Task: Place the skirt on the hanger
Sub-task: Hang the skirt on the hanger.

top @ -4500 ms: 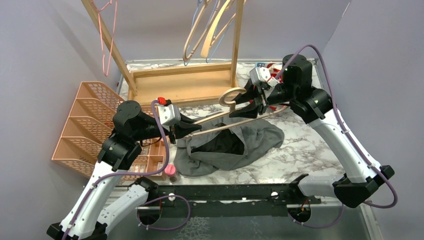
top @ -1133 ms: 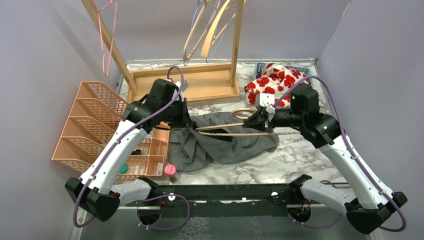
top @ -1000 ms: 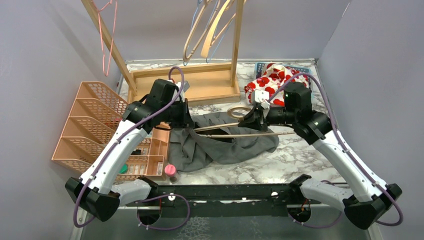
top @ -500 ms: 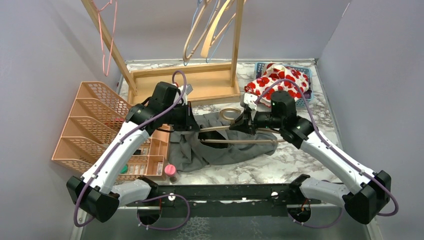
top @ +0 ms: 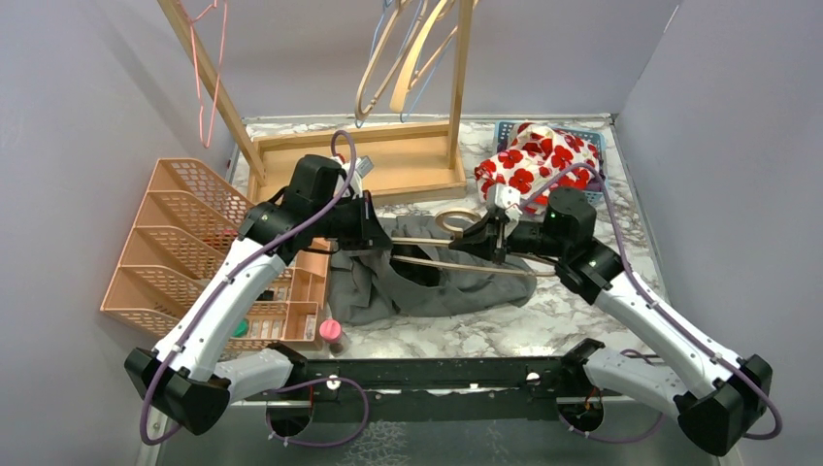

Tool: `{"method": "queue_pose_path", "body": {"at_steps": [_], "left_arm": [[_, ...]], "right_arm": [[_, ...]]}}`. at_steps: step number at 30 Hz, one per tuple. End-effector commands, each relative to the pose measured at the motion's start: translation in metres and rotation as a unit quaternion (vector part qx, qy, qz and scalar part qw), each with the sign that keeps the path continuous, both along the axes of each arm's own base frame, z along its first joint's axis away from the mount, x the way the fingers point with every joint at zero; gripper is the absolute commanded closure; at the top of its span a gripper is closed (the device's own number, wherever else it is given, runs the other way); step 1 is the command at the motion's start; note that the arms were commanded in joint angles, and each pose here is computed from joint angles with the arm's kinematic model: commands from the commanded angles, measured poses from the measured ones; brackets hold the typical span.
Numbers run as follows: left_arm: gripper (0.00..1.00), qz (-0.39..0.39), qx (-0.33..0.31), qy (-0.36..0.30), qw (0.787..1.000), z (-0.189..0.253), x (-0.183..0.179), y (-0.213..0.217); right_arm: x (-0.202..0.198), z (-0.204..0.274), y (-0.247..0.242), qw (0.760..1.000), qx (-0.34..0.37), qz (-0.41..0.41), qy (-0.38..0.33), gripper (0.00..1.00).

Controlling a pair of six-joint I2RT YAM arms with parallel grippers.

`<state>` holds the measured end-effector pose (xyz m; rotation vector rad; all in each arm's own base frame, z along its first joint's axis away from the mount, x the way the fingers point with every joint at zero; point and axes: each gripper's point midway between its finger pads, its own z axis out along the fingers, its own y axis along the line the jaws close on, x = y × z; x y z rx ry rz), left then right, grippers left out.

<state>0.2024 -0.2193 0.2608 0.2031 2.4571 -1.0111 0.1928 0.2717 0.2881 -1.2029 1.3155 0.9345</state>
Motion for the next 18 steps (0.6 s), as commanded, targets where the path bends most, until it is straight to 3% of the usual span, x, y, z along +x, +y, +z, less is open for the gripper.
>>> {"method": "queue_pose_path", "body": {"at_steps": [1,13,15,18], "left_arm": [[1.00,-0.033,-0.074,-0.007,0.997,0.025,-0.007,-0.022],[1.00,-0.101,-0.162,-0.046,0.981,0.059,-0.014,-0.075],[0.91,-0.115,-0.170,-0.067,0.976,0.069,-0.013,-0.080],[0.67,-0.111,-0.164,-0.116,0.973,0.082,-0.006,-0.077]], "right_arm": [[-0.011,0.006,0.019,0.997,0.043,0.071,-0.002,0.99],[-0.019,-0.005,0.045,0.991,0.066,0.115,0.005,0.99],[-0.016,0.006,0.043,0.991,0.093,0.095,-0.007,0.99],[-0.012,0.023,0.036,0.989,0.134,0.056,-0.014,0.99]]}}
